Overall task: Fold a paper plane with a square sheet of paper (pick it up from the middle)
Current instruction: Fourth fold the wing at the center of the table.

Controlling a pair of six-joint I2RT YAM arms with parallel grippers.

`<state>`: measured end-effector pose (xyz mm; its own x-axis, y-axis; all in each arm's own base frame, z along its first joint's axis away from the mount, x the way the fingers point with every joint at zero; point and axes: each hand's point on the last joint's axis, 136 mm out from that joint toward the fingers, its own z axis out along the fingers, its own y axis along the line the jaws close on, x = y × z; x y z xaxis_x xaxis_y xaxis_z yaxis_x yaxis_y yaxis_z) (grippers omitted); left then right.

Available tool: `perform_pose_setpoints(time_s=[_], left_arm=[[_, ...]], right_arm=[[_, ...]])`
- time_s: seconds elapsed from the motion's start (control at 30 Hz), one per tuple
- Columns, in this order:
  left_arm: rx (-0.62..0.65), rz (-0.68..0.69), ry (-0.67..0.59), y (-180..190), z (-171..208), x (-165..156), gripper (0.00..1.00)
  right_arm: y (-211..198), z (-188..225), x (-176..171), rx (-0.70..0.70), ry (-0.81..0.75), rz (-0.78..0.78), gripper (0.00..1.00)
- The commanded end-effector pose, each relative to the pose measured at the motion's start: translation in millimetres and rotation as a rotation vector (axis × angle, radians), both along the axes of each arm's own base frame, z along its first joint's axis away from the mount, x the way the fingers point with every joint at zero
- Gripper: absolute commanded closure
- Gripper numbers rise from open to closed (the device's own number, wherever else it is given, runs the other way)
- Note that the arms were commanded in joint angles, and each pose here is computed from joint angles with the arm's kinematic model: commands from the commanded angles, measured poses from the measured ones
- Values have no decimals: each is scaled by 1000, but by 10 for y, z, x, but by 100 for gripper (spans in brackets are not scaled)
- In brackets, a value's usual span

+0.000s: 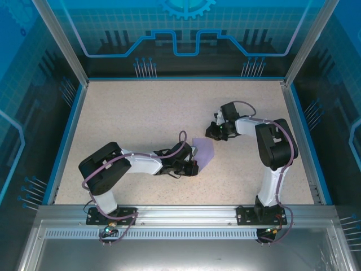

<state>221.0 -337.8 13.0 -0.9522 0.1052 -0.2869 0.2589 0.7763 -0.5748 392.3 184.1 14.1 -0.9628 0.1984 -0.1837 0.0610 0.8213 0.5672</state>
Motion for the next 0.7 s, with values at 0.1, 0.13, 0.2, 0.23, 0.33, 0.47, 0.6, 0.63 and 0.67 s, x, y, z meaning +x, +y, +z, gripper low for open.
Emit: perform_pose_setpoints(time_s=[0.1, 0.13, 0.2, 0.23, 0.33, 0.47, 0.6, 0.63, 0.67], left_arm=[[195, -28, 132, 364, -315, -346, 100], [186, -27, 125, 338, -283, -325, 100], [158, -36, 105, 244, -183, -266, 100], [146, -40, 97, 202, -142, -237, 100], [102, -53, 73, 47, 10, -146, 98], [65, -63, 48, -60, 209, -80, 93], [62, -59, 4, -36, 425, -33, 87], [60, -55, -8, -21, 473, -19, 87], [58, -49, -20, -1, 515, -2, 86]], right_arm=[[-333, 266, 225, -33, -84, -45, 86], [-333, 312, 204, -28, -87, -36, 85], [-320, 413, 108, -17, -90, -19, 83], [-310, 459, 63, -3, -94, -14, 81], [-268, 553, -149, 46, -82, 1, 75], [-119, 572, -495, 156, -17, 31, 65], [56, 541, -798, 198, 25, 71, 59], [103, 525, -854, 200, 38, 86, 58], [145, 493, -912, 201, 56, 97, 57]])
